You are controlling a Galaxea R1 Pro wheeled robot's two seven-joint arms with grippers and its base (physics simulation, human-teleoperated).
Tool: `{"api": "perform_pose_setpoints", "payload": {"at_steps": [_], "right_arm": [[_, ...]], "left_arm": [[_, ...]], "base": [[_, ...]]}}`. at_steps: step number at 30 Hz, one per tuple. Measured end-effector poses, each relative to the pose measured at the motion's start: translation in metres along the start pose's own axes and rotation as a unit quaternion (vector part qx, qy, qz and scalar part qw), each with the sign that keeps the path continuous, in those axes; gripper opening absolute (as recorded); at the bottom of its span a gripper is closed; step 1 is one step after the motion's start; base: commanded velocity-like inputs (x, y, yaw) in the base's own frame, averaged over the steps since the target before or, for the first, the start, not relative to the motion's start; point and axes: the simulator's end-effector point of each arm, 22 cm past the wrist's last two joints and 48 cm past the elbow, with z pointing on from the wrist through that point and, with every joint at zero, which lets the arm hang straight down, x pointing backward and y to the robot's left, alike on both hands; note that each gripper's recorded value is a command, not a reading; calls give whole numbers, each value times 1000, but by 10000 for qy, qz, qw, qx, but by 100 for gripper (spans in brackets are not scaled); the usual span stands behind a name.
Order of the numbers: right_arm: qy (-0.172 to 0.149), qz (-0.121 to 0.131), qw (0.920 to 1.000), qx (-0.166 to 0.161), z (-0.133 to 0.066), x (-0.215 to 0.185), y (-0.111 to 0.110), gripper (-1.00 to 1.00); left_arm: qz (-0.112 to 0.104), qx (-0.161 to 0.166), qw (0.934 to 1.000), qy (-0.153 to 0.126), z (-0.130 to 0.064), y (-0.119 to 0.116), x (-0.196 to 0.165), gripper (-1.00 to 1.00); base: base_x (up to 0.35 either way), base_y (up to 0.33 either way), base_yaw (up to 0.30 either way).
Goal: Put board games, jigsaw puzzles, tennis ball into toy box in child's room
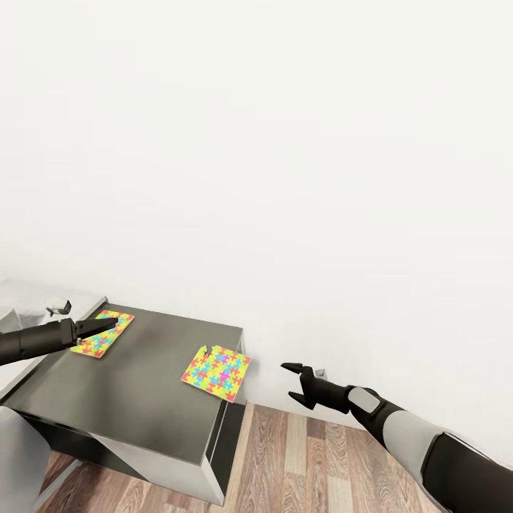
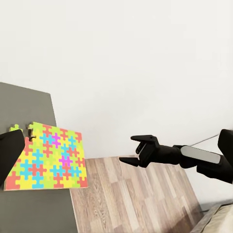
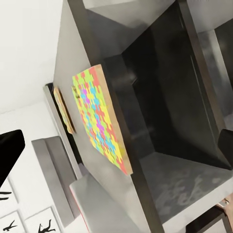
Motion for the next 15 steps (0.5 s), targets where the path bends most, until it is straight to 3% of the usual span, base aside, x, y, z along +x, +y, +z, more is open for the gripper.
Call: {"api": "perform_pose_setpoints", "payload": {"at_steps": [15], "right_arm": [[2, -11, 10000, -3, 0, 1, 0, 100]], "left_arm": [[2, 0, 10000, -9, 0, 0, -1, 100]], "base": [[32, 4, 0]]}}
